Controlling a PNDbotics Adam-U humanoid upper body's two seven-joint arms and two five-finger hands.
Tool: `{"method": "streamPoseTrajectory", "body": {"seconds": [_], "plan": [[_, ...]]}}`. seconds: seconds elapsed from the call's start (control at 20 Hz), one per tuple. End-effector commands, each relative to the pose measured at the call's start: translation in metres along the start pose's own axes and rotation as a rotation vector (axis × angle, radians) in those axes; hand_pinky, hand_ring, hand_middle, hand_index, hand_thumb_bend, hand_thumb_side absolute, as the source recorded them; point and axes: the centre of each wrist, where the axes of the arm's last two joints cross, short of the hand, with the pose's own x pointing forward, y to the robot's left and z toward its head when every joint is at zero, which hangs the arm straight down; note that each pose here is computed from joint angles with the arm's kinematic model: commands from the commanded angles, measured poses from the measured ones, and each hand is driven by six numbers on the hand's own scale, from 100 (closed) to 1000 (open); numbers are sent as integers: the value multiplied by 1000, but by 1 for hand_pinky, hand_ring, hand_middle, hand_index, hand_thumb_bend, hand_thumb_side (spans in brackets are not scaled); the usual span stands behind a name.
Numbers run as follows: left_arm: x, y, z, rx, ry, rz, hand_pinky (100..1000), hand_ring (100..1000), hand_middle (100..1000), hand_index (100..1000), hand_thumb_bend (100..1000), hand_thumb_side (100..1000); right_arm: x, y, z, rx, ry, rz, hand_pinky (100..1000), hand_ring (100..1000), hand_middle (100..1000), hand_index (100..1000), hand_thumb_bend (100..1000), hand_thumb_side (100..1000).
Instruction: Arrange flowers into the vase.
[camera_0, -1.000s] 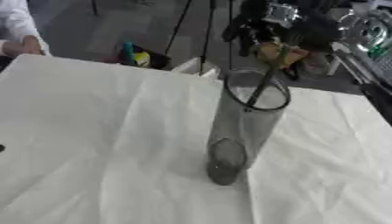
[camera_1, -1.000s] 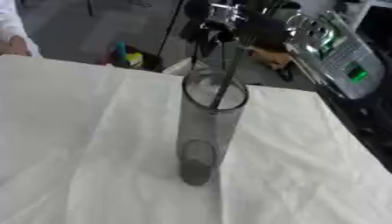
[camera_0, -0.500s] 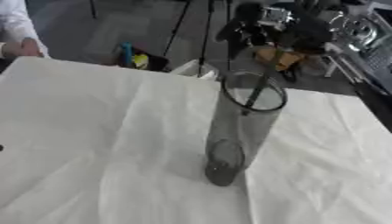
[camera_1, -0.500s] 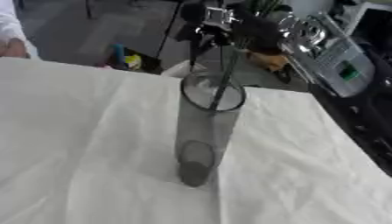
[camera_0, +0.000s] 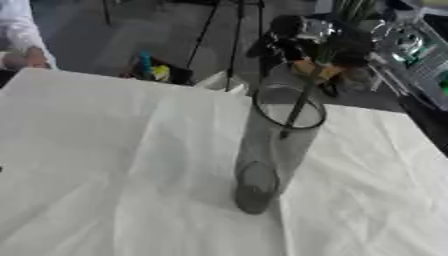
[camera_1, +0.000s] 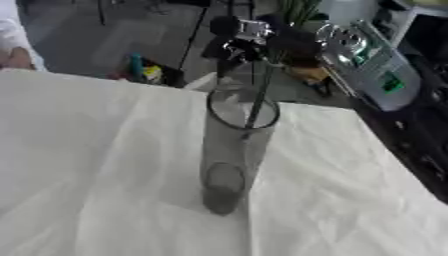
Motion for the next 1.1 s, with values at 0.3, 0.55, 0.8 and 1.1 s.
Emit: {"method": "streamPoseTrajectory", "body": {"seconds": [0.3, 0.55, 0.8, 1.1], "plan": [[7, 2, -4, -15, -19, -13, 535, 684, 701, 891, 100, 1000, 5, -13, 9, -46, -29, 47, 956, 1000, 610, 876, 473, 1000], [6, 2, -4, -16, -16, -13, 535, 683, 700, 891, 100, 1000, 2, -12, 8, -27, -32, 49, 1000, 1000, 638, 887, 500, 1000], [6, 2, -3, -18, -14, -14, 534, 682, 699, 890, 100, 1000, -2, -12, 8, 15, -31, 48, 1000, 1000, 665, 884, 494, 1000], [6, 3, -2, -22, -8, -22, 533, 681, 698, 889, 100, 1000, -13, -11, 9, 54, -14, 5, 1000, 1000, 659, 890, 420, 1000]]}}
